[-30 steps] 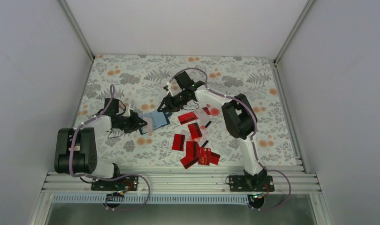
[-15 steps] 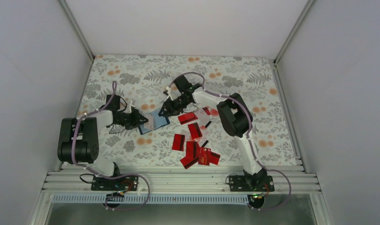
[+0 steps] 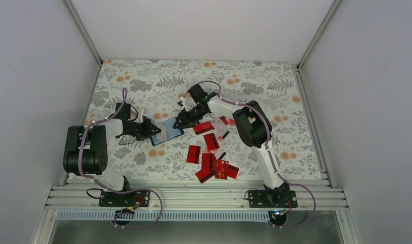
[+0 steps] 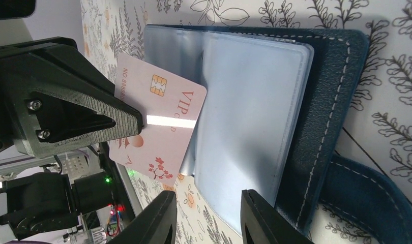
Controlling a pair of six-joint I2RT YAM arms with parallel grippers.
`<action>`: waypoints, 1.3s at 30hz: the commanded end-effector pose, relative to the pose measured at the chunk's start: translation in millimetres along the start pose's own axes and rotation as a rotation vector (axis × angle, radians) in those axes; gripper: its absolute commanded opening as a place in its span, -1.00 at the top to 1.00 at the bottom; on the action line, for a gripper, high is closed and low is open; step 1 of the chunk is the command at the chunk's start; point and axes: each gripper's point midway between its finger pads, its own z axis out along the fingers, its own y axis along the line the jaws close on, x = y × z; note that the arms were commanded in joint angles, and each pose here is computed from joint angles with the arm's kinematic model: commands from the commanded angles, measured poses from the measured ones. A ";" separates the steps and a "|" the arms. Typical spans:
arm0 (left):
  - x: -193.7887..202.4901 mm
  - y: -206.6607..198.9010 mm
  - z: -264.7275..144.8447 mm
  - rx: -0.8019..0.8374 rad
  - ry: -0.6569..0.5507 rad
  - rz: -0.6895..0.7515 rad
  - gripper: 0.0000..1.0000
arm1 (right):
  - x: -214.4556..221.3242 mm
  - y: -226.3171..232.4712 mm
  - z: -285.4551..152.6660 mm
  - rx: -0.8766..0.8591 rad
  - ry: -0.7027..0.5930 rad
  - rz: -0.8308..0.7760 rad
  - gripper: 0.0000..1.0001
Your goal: Put the credit cards into the card holder
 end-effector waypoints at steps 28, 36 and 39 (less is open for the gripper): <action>-8.8 1.8 3.0 0.014 -0.038 0.000 0.95 | 14.2 -28.9 15.0 0.016 0.049 0.030 0.46; 4.4 5.3 0.6 0.002 -0.030 -0.006 0.95 | 17.8 -31.6 17.2 0.016 0.060 0.033 0.47; 7.7 7.4 -1.6 -0.016 -0.027 -0.018 0.95 | 18.9 -32.5 16.9 0.018 0.063 0.033 0.47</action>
